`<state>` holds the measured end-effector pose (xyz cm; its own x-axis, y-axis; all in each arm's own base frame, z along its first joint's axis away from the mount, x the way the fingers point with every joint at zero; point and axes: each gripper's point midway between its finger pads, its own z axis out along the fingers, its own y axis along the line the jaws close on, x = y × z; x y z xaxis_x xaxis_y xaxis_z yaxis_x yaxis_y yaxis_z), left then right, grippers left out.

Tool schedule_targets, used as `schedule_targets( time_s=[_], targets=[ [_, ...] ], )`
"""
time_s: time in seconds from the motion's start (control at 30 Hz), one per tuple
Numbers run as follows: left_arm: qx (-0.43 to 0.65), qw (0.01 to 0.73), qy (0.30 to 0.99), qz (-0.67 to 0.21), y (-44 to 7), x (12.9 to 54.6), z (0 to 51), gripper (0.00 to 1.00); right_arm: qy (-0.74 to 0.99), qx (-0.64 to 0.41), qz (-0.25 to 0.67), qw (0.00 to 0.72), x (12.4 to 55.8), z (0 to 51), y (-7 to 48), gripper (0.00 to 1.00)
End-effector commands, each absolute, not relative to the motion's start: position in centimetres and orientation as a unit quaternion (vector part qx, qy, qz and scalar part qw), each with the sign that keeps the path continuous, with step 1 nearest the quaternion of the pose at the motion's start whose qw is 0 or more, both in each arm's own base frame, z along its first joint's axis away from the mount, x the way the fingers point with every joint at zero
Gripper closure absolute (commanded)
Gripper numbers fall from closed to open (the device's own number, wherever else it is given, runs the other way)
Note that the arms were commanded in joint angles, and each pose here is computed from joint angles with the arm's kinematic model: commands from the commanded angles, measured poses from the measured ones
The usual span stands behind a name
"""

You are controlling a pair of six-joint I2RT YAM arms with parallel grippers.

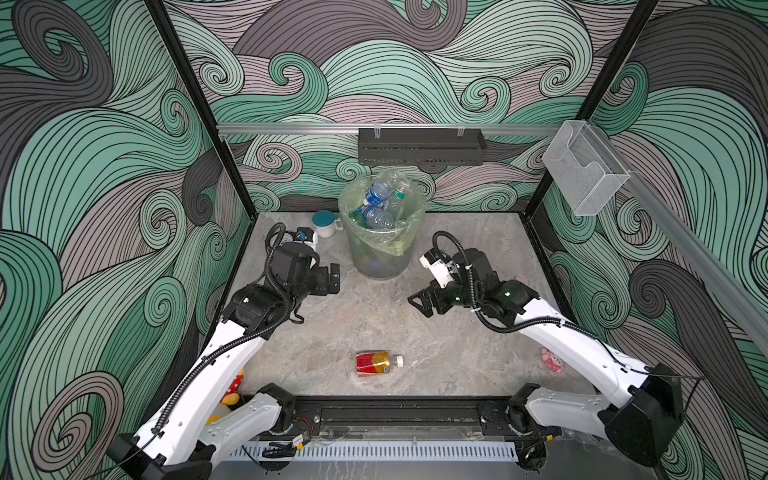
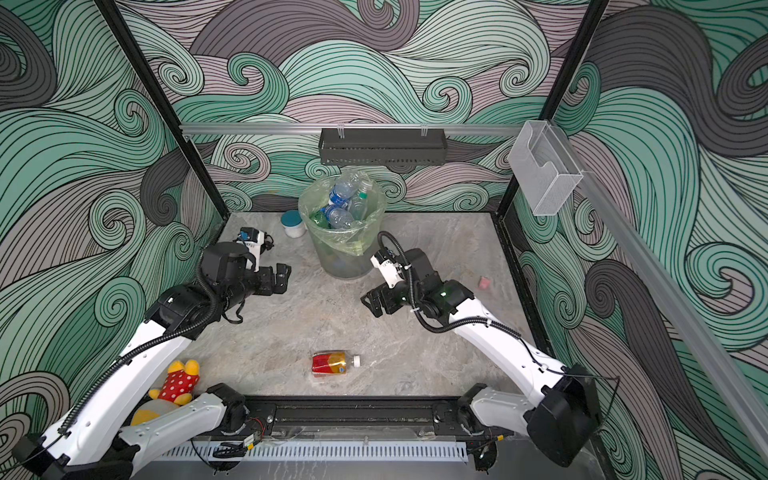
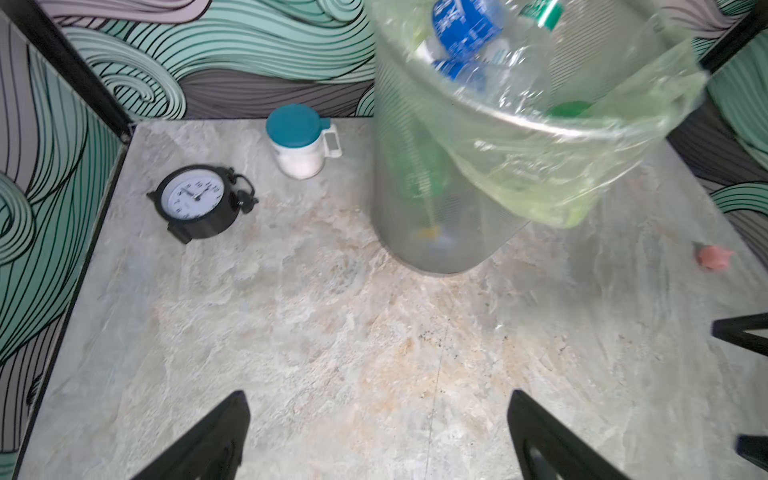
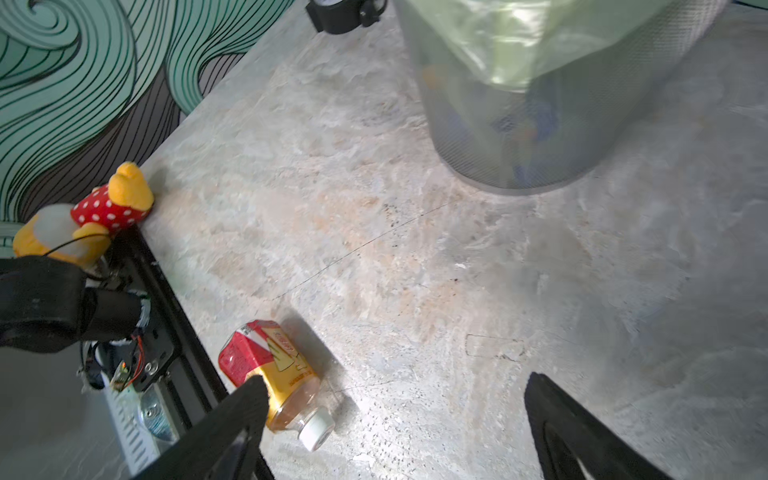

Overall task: Throw the plastic bottles in the bin
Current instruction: 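Reach the right gripper to the red-and-yellow bottle and grasp it while left withdraws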

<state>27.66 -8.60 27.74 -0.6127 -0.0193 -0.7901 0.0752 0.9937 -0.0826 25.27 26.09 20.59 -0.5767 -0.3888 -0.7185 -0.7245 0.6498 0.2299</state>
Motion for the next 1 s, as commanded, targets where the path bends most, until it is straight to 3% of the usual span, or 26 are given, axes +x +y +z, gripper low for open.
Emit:
schedule_targets(
  time_s=[0.0,0.23,0.43,0.63,0.97],
  targets=[
    [-0.028,0.431,0.901,-0.030,-6.4,26.5,26.2,0.01,0.818,-0.400,0.272,0.311,23.5,20.6,28.0,0.05],
    [-0.065,0.408,0.911,-0.012,-4.2,24.8,22.1,0.01,0.787,-0.505,0.254,0.246,19.7,17.1,30.8,0.12],
    [-0.091,0.396,0.914,-0.018,-3.2,24.4,19.8,0.01,0.765,-0.562,0.247,0.192,16.5,14.1,33.4,0.12],
    [-0.100,0.388,0.916,-0.023,-3.1,24.6,18.8,0.01,0.747,-0.592,0.263,0.153,13.7,11.3,35.7,0.11],
    [-0.108,0.387,0.915,-0.021,-2.7,24.7,18.4,0.01,0.738,-0.630,0.212,0.119,11.9,6.9,36.9,0.14]
  ],
)
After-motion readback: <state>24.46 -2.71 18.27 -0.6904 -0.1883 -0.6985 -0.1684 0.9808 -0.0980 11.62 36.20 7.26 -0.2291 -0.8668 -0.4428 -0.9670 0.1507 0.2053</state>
